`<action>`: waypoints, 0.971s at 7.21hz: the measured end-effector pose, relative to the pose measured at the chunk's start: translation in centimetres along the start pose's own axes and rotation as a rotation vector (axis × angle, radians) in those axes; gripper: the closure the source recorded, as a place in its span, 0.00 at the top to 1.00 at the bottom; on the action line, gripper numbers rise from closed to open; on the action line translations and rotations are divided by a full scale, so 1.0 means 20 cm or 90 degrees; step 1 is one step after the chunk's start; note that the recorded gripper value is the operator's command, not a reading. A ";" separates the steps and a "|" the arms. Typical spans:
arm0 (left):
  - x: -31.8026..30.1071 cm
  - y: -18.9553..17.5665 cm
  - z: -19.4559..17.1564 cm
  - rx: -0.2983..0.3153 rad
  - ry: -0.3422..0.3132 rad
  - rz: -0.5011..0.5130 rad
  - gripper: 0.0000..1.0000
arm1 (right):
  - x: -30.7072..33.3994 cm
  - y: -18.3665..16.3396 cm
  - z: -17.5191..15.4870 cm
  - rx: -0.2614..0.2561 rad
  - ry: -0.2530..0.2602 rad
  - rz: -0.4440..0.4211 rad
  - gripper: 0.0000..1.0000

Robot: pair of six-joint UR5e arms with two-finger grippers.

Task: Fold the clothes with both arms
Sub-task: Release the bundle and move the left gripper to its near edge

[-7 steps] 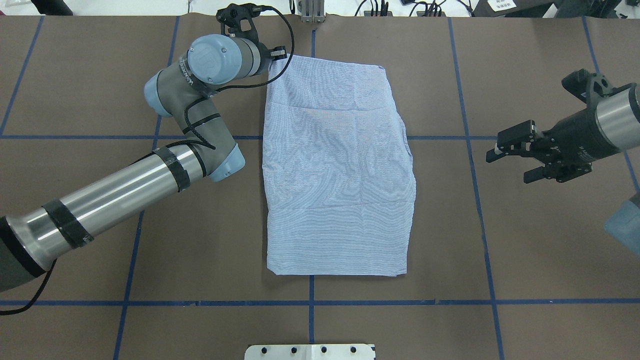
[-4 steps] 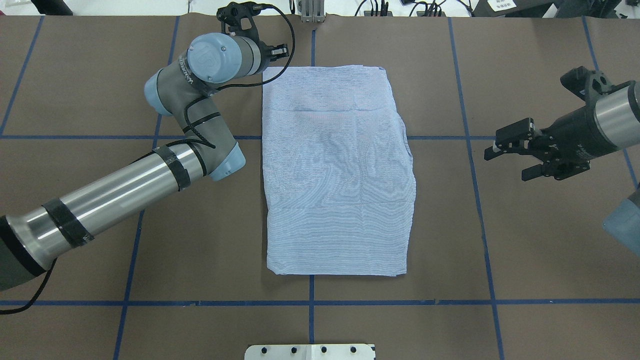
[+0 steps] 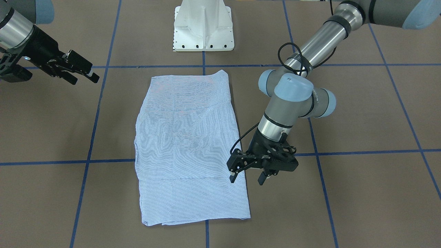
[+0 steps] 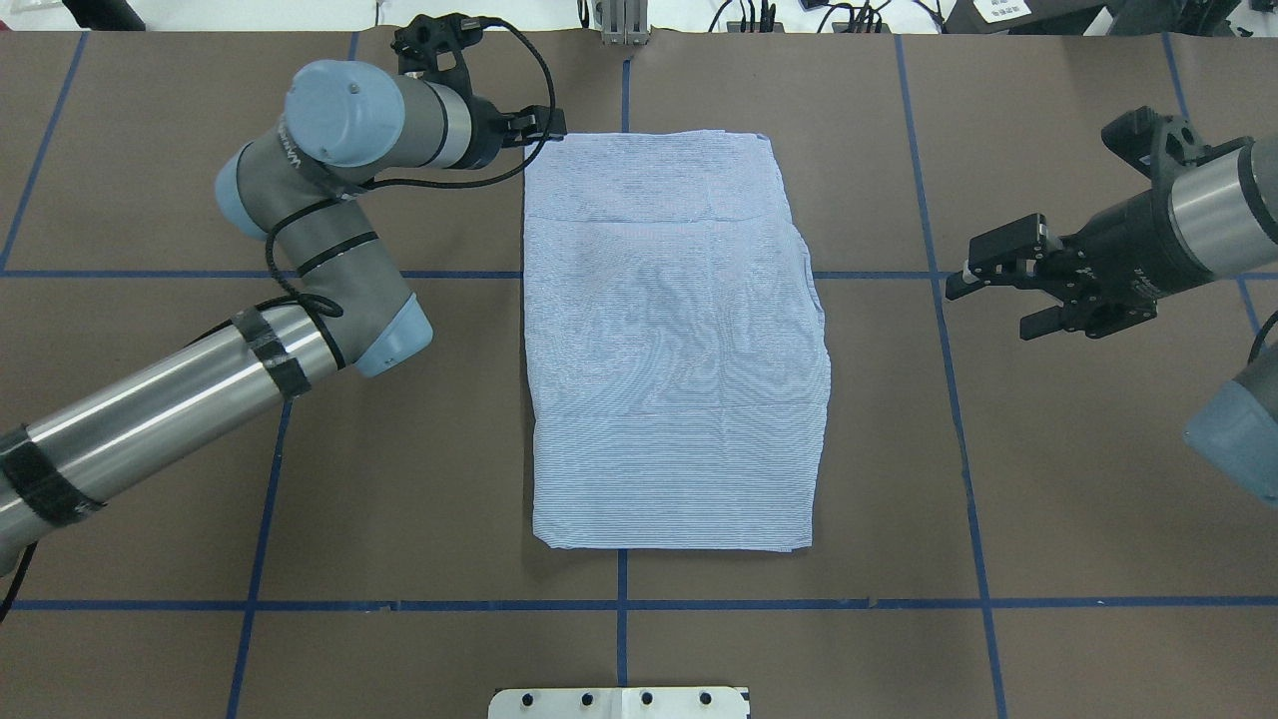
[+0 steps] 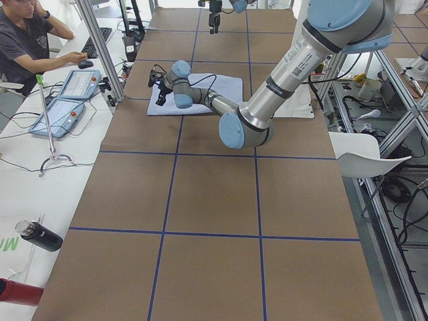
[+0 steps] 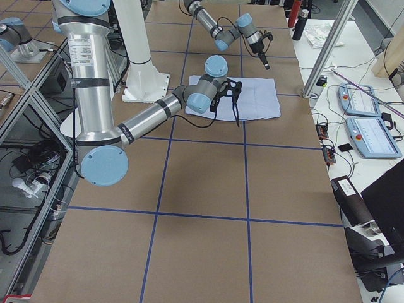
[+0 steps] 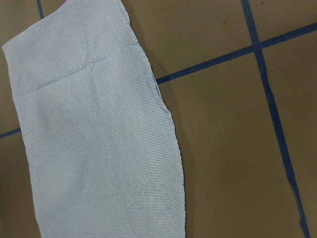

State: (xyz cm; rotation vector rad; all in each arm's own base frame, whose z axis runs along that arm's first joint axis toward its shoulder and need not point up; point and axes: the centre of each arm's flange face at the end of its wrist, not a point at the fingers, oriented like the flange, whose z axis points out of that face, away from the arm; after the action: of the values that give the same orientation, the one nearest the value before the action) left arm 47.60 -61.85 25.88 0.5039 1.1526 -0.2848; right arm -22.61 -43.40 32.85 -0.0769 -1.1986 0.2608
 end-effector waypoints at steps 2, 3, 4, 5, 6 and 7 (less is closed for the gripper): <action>-0.05 0.14 -0.23 -0.068 -0.030 -0.039 0.99 | -0.02 -0.01 -0.01 0.014 -0.002 -0.004 1.00; -0.06 0.23 -0.35 -0.110 -0.042 -0.066 0.99 | -0.02 -0.01 -0.01 0.020 -0.001 -0.005 1.00; -0.07 0.36 -0.45 -0.150 -0.051 -0.085 0.98 | -0.03 -0.01 -0.01 0.022 -0.001 -0.007 1.00; -0.04 0.55 -0.50 -0.193 -0.064 -0.097 0.98 | -0.03 -0.01 -0.01 0.023 -0.001 -0.007 1.00; 0.00 0.75 -0.50 -0.233 -0.075 -0.108 0.98 | -0.03 -0.01 -0.01 0.023 -0.001 -0.008 1.00; 0.06 0.93 -0.49 -0.267 -0.083 -0.122 0.98 | -0.03 -0.01 0.00 0.023 -0.001 -0.008 1.00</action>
State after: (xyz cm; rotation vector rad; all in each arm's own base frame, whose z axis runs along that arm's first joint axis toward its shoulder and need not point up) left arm 48.99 -40.81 26.12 0.0062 1.0973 -0.2288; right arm -22.72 -43.65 32.32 -0.0385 -1.1951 0.2716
